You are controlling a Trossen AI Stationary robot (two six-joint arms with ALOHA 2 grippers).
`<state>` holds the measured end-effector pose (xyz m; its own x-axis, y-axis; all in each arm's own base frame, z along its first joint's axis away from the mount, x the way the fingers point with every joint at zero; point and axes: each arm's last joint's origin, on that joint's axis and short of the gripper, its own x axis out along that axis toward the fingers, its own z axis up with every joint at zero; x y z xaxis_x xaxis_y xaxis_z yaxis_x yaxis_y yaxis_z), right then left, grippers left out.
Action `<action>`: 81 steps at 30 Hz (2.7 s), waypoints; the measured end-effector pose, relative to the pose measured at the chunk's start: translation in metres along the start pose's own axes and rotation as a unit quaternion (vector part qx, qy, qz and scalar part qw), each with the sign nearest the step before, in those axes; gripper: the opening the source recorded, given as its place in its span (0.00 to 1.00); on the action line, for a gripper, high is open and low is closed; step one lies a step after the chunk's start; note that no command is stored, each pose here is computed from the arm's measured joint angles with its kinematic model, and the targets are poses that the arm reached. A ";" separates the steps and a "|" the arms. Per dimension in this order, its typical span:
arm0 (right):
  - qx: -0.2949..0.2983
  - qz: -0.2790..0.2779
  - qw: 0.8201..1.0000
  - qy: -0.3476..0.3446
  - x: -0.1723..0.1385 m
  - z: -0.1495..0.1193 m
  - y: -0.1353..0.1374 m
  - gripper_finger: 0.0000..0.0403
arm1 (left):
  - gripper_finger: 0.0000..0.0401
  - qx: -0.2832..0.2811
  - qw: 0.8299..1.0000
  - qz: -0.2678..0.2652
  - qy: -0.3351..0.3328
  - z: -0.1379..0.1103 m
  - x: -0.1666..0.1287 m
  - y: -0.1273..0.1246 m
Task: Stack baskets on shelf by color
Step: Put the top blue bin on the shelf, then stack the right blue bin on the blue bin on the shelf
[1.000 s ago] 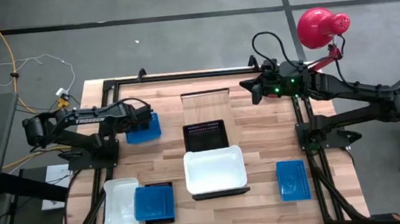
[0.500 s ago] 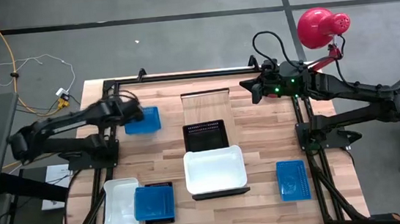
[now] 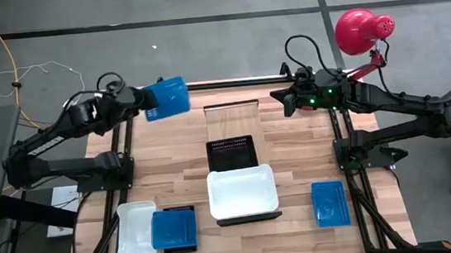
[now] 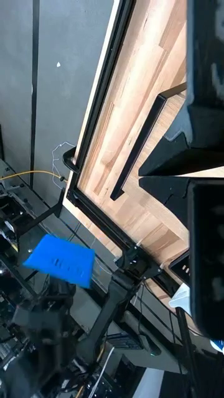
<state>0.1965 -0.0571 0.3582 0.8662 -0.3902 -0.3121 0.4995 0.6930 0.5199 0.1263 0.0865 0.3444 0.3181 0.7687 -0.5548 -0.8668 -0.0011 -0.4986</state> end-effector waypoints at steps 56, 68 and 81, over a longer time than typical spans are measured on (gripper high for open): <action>-0.005 0.002 1.000 0.004 0.000 0.000 0.000 0.00 | 0.24 -0.046 0.994 -0.072 0.074 -0.120 0.077 -0.101; -0.001 0.003 1.000 0.003 0.000 0.000 0.000 0.00 | 0.43 -0.019 0.995 -0.078 0.057 -0.100 0.075 -0.096; -0.004 0.042 0.999 -0.031 0.000 0.007 0.006 0.00 | 0.45 0.199 0.950 -0.238 -0.027 -0.017 -0.005 -0.066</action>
<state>0.1993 -0.0569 0.3675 0.9044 -0.3669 -0.2178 0.4250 0.7299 0.5353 0.1883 0.0720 0.3682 0.7000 0.6529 -0.2895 -0.7095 0.5892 -0.3867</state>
